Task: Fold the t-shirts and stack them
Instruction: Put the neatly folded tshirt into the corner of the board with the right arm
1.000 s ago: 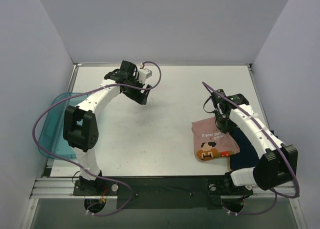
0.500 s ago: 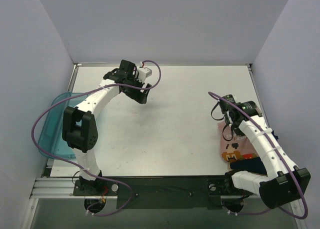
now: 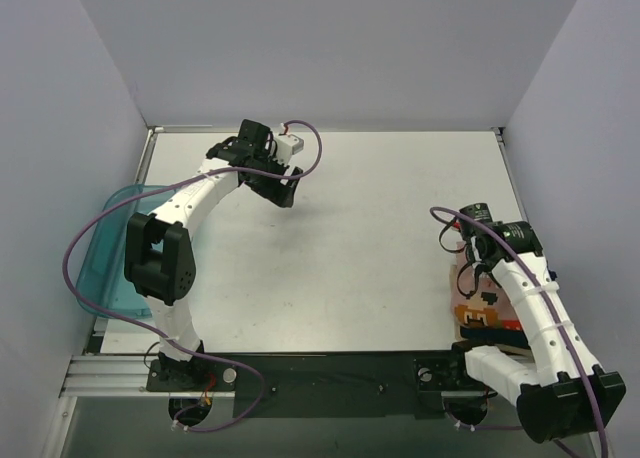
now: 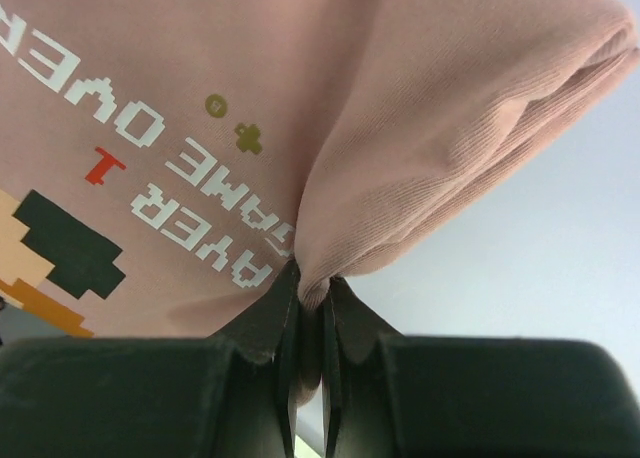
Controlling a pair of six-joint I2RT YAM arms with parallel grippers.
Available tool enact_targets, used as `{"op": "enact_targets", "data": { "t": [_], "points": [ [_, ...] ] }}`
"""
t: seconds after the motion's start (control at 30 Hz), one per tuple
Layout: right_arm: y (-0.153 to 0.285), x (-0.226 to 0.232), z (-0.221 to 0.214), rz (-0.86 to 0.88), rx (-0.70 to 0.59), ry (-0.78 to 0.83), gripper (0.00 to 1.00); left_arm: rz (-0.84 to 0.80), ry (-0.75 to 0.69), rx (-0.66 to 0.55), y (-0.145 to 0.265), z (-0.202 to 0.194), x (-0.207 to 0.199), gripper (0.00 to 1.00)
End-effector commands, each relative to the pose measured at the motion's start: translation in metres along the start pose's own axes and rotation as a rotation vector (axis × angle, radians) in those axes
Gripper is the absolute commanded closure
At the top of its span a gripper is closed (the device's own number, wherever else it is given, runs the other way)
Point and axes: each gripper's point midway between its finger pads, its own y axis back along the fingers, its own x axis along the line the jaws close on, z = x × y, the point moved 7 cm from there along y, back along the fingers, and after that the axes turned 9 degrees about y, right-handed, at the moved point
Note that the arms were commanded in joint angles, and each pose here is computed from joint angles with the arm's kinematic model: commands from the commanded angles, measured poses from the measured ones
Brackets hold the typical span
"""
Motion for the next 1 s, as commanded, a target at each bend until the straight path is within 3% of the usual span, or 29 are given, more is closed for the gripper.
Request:
{"op": "enact_targets", "data": {
  "t": [0.0,0.43,0.5,0.53,0.6,0.67,0.77,0.9,0.97],
  "points": [
    [-0.015,-0.003,-0.011,-0.020,0.119,0.156,1.00,-0.032,-0.012,-0.081,0.015,0.013,-0.004,0.10],
    [-0.079,0.014,-0.011,0.036,0.192,0.184,1.00,-0.050,0.008,-0.075,0.014,0.011,-0.004,0.10],
    [-0.086,0.013,-0.010,0.037,0.179,0.149,0.84,-0.052,0.010,-0.081,0.014,0.012,-0.004,0.10],
    [-0.089,0.008,-0.010,0.007,0.189,0.126,0.65,-0.057,0.010,-0.082,0.014,0.012,-0.004,0.10],
    [-0.092,-0.005,-0.014,-0.063,0.239,0.076,0.44,-0.059,0.010,-0.082,0.016,0.012,-0.005,0.10],
    [-0.090,-0.023,-0.018,-0.141,0.285,-0.015,0.34,-0.056,0.009,-0.079,0.017,0.010,-0.005,0.10],
    [-0.072,-0.057,-0.014,-0.247,0.263,-0.181,0.31,-0.052,0.006,-0.080,0.018,0.010,-0.005,0.10],
    [-0.037,-0.071,0.016,-0.173,0.008,-0.361,0.30,-0.034,0.004,-0.074,0.020,0.010,-0.003,0.10],
    [-0.022,-0.059,0.043,-0.010,-0.194,-0.387,0.19,-0.029,0.001,-0.074,0.023,0.009,-0.003,0.10]
  ]
}}
